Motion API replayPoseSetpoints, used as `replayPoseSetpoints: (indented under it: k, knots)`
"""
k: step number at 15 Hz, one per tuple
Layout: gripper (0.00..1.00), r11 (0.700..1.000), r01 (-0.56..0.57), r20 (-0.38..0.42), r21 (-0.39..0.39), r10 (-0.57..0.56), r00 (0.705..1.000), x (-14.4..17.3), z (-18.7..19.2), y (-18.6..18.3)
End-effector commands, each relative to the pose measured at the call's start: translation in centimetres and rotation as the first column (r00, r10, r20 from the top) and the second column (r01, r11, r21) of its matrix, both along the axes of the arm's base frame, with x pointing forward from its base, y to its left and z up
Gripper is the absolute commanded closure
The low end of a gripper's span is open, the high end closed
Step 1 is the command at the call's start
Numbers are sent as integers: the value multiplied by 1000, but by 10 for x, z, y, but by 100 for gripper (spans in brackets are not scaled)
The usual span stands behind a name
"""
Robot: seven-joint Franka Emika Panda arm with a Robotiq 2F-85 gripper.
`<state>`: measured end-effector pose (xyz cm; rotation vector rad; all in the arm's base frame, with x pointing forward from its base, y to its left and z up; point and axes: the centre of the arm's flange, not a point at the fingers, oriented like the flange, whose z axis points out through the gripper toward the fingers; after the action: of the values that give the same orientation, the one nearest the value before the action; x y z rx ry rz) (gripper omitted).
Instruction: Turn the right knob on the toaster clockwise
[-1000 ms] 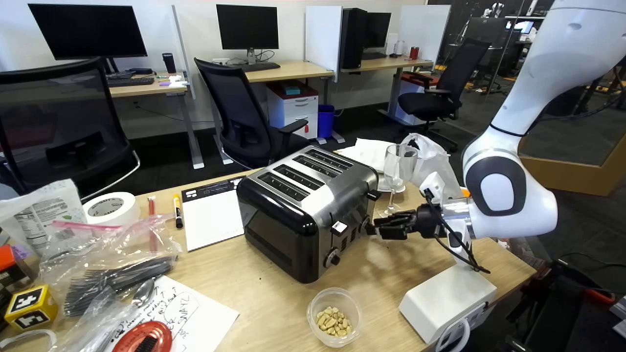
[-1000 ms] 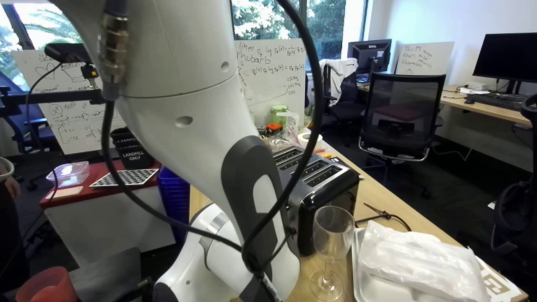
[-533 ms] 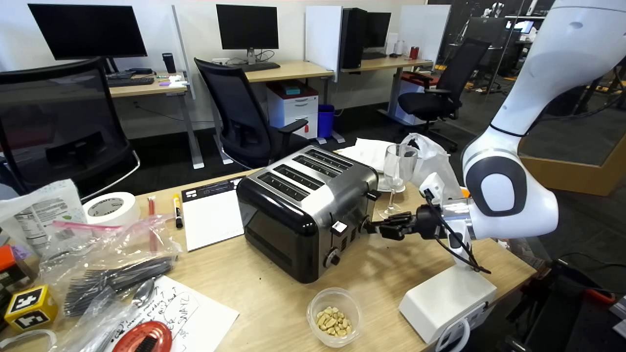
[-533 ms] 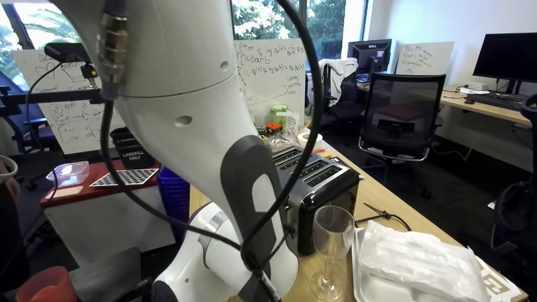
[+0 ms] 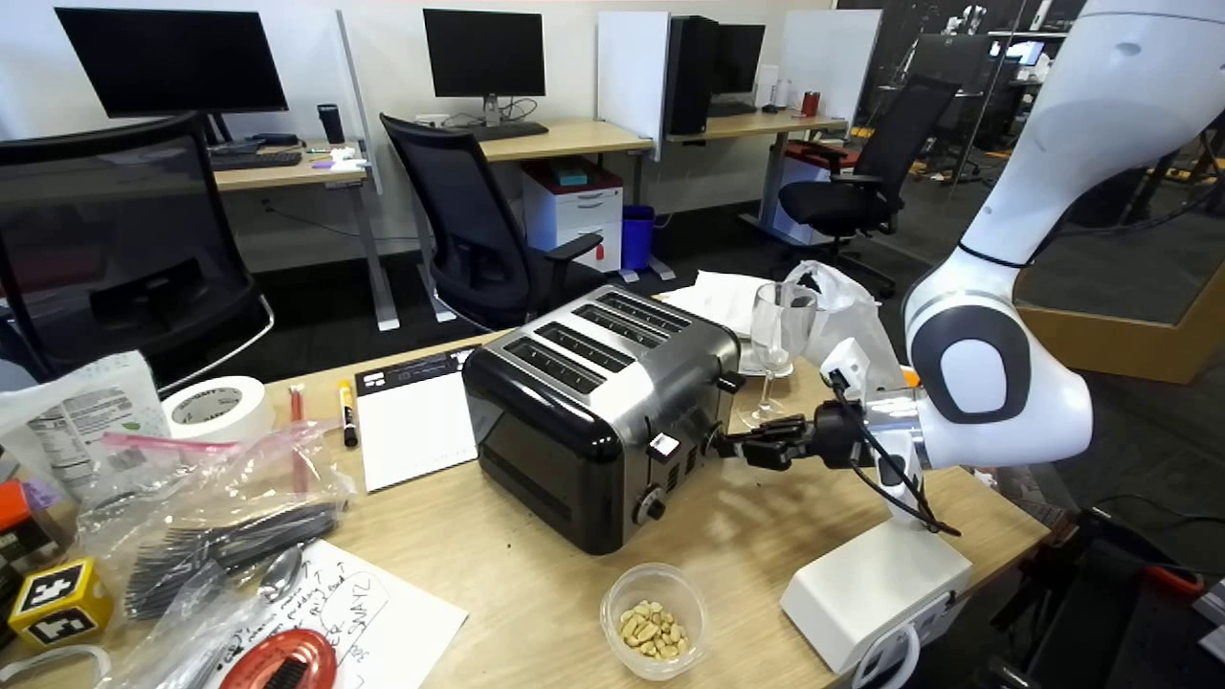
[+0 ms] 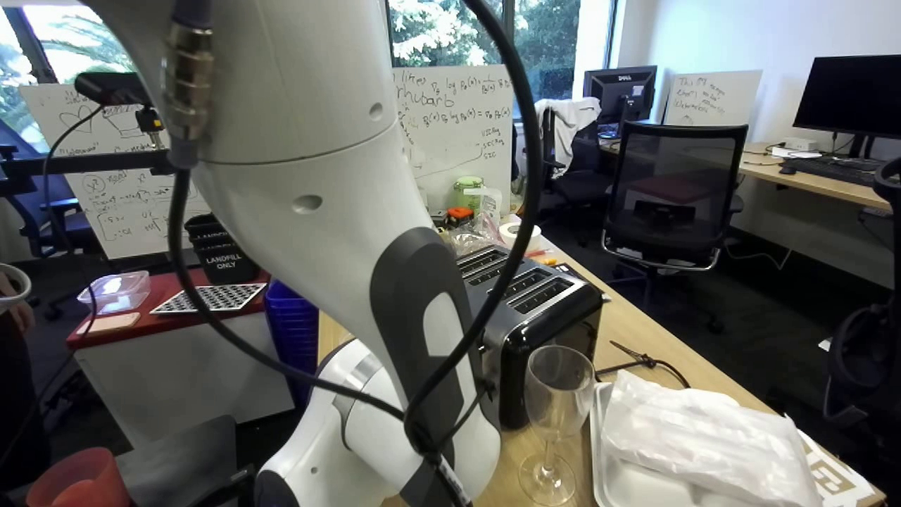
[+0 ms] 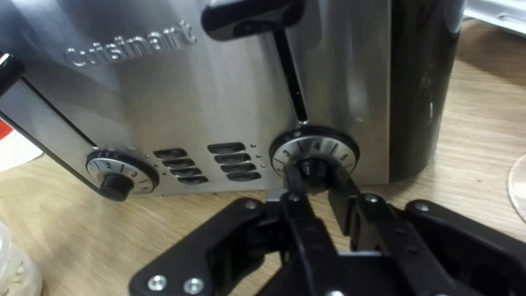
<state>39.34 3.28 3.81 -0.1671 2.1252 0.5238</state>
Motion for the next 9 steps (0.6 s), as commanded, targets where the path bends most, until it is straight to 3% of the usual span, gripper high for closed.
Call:
replayPoseSetpoints:
  k: [1,9]
  knots:
    - [94,1000,-2,-8,25,2,1000,5,-2,35]
    - [94,980,64,-70,191,-52,996,3,-8,30]
